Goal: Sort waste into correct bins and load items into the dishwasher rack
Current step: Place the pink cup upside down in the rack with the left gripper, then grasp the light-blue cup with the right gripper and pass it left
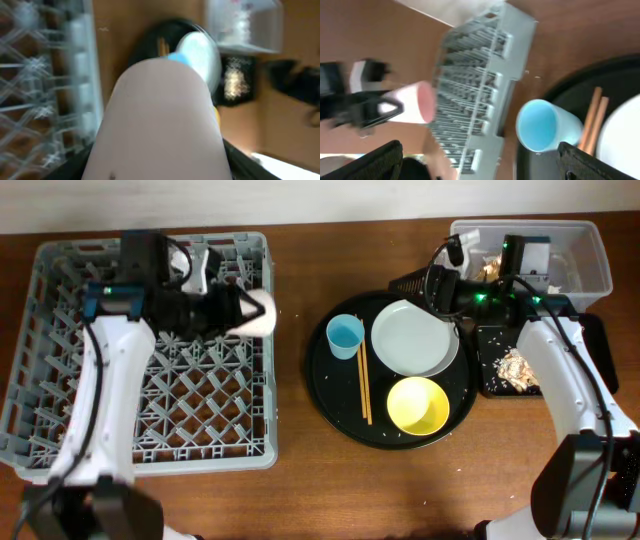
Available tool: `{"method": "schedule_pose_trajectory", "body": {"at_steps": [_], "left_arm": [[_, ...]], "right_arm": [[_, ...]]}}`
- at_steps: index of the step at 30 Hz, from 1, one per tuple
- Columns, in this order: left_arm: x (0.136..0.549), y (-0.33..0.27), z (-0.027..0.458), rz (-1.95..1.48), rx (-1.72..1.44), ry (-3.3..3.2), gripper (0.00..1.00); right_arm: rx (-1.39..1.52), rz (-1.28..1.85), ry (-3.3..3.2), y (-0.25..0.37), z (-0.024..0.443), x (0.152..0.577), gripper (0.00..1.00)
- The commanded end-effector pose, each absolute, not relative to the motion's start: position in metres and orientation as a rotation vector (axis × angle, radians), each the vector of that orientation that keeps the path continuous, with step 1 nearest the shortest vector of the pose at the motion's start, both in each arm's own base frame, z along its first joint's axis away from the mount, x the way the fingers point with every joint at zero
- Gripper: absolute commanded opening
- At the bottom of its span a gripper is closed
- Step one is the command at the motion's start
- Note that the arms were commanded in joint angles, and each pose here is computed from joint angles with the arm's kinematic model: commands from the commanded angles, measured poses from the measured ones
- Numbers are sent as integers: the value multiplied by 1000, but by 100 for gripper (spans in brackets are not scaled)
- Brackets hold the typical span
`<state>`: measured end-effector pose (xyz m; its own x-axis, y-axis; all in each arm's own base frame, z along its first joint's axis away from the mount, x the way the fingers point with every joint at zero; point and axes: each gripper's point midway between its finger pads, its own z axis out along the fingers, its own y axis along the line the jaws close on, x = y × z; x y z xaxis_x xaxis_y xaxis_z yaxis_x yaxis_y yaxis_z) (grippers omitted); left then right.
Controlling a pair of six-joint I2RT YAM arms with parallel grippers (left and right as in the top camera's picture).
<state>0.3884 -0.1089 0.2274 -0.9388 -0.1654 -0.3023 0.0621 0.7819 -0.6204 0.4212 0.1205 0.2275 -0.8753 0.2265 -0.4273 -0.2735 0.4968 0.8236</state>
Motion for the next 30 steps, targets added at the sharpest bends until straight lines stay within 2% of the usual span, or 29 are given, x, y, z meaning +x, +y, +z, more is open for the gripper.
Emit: {"method": "schedule_pose_trajectory", "body": {"at_steps": [1,4,7,14,16,17,18,19,23,25,27,30], "left_arm": [[327,-70,243,-303,-34,2752,43],[278,-59,215,34,-83,2955,43],[263,-63,172,84,-98,3063,43],[278,-72,91,12,-100,3005,44],[278,-72,81,8,-100,2997,76],[280,-73,81,4,-101,2988,86],[288,-75,84,-12,-102,2959,96],[297,-77,94,-26,-102,2928,98],[342,-99,169,-174,-89,2750,99],[356,-115,196,-296,-67,2674,99],[372,-143,215,-514,-13,2577,99],[379,-146,221,-534,-13,2540,99]], "right_arm": [[44,1135,2381,102,196,425,98],[96,1071,2459,95,181,418,98],[123,1060,2496,93,176,413,99],[140,1011,2541,88,167,407,98],[148,1011,2554,88,166,405,98],[139,1009,2551,88,167,404,100],[97,994,2535,88,173,403,95],[62,979,2510,88,183,401,94],[30,903,2522,95,198,386,94],[7,772,2586,119,186,382,93],[115,523,2628,142,163,391,90],[232,406,2618,168,128,411,59]]}}
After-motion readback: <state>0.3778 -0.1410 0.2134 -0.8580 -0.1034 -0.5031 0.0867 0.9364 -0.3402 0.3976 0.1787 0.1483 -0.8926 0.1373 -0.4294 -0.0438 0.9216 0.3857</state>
